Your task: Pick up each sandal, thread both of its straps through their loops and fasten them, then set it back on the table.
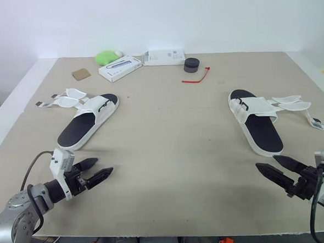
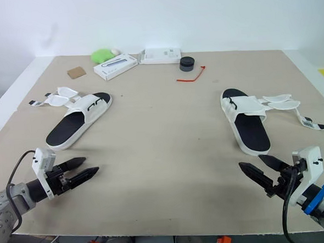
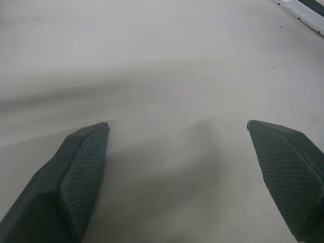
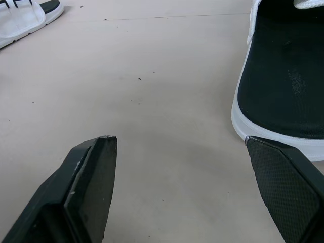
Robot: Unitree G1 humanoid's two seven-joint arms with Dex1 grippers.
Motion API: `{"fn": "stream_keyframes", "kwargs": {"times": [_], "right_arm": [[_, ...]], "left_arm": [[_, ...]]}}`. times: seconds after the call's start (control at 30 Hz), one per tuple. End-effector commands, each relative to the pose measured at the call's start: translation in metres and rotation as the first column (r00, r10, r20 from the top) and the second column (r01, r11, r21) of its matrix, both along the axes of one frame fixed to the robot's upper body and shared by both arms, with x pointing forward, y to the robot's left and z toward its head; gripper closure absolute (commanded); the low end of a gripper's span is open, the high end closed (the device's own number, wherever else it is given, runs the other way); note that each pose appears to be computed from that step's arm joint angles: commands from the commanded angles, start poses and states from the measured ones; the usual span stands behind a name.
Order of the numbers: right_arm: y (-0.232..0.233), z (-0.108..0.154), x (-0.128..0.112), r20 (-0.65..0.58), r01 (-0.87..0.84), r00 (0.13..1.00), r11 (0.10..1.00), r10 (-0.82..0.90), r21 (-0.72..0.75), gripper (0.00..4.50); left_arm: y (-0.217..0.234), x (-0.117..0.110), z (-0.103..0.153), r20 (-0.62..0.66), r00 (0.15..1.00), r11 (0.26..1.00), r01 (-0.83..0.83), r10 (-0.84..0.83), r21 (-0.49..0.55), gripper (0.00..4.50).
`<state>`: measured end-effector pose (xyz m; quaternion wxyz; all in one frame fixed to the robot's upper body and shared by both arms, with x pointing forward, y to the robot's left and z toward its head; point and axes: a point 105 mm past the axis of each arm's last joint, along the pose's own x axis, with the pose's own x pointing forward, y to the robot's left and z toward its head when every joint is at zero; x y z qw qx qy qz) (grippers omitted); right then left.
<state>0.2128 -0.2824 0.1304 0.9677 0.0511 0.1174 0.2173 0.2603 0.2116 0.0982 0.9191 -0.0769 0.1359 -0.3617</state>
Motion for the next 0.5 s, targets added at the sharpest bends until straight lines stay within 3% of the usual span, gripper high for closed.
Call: {"fn": "stream_keyframes", "kwargs": {"times": [0.03,0.3,0.43,0.5], "right_arm": [[0.004,0.004,0.001,0.018,-0.009,1.0,1.0,0.009,-0.01,0.16],[0.011,0.008,0.001,0.037,-0.014,0.999,1.0,0.014,-0.002,0.16],[0.01,0.018,0.015,0.08,0.033,0.996,0.997,-0.028,-0.073,0.16],[0.006,0.022,0.035,0.109,0.12,0.988,0.983,-0.105,-0.137,0.16]], "left_arm": [[-0.006,-0.004,-0.004,-0.022,0.999,0.999,0.035,-0.035,-0.006,0.0],[-0.025,-0.008,-0.003,0.014,0.978,0.975,0.208,-0.21,0.076,0.0],[-0.052,-0.003,0.024,0.145,0.938,0.948,0.305,-0.315,0.088,0.0],[-0.071,-0.002,0.052,0.246,0.885,0.918,0.388,-0.395,0.078,0.0]]}}
